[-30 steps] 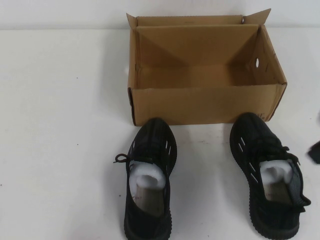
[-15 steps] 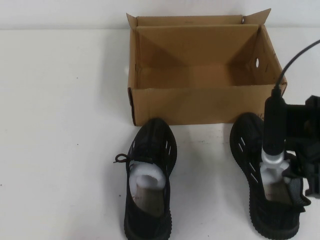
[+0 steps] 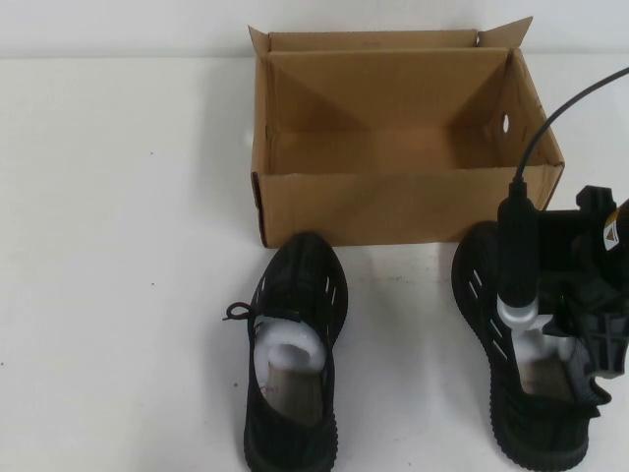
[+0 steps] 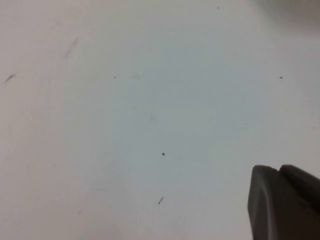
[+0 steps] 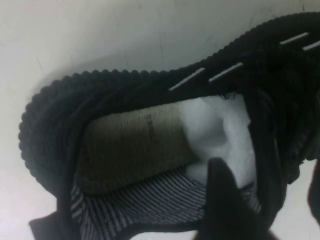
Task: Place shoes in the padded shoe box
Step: Pick up the shoe from the table
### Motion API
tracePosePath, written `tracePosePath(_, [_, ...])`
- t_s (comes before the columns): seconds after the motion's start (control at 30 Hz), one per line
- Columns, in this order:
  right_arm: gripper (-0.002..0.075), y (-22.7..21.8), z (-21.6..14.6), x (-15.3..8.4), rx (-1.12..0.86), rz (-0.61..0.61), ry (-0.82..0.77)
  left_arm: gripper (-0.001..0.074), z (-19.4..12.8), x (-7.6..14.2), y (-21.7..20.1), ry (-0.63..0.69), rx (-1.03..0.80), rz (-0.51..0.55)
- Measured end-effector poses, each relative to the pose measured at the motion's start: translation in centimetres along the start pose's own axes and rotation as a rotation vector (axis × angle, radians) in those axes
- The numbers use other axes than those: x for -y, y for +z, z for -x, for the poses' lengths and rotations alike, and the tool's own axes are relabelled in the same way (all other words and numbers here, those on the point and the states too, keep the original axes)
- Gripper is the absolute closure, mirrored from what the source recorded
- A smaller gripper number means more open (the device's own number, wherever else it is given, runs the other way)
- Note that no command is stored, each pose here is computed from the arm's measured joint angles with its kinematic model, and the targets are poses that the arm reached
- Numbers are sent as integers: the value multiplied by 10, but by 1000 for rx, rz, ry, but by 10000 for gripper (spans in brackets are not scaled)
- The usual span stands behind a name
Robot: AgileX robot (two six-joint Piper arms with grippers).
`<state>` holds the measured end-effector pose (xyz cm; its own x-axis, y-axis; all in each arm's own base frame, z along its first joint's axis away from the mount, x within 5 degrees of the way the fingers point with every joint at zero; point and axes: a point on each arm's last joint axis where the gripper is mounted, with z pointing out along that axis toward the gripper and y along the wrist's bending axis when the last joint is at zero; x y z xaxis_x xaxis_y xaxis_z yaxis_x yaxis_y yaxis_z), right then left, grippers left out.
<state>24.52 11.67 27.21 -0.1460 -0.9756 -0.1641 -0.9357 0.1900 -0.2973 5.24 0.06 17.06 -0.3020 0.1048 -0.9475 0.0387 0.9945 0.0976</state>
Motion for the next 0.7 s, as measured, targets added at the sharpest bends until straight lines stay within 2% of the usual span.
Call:
tracePosePath(0.2, [455, 5, 1, 1, -11, 11, -25, 738, 0, 0, 0, 0, 0, 0])
tracePosePath(0.7, [465, 11, 2, 3, -12, 11, -54, 738, 0, 0, 0, 0, 0, 0])
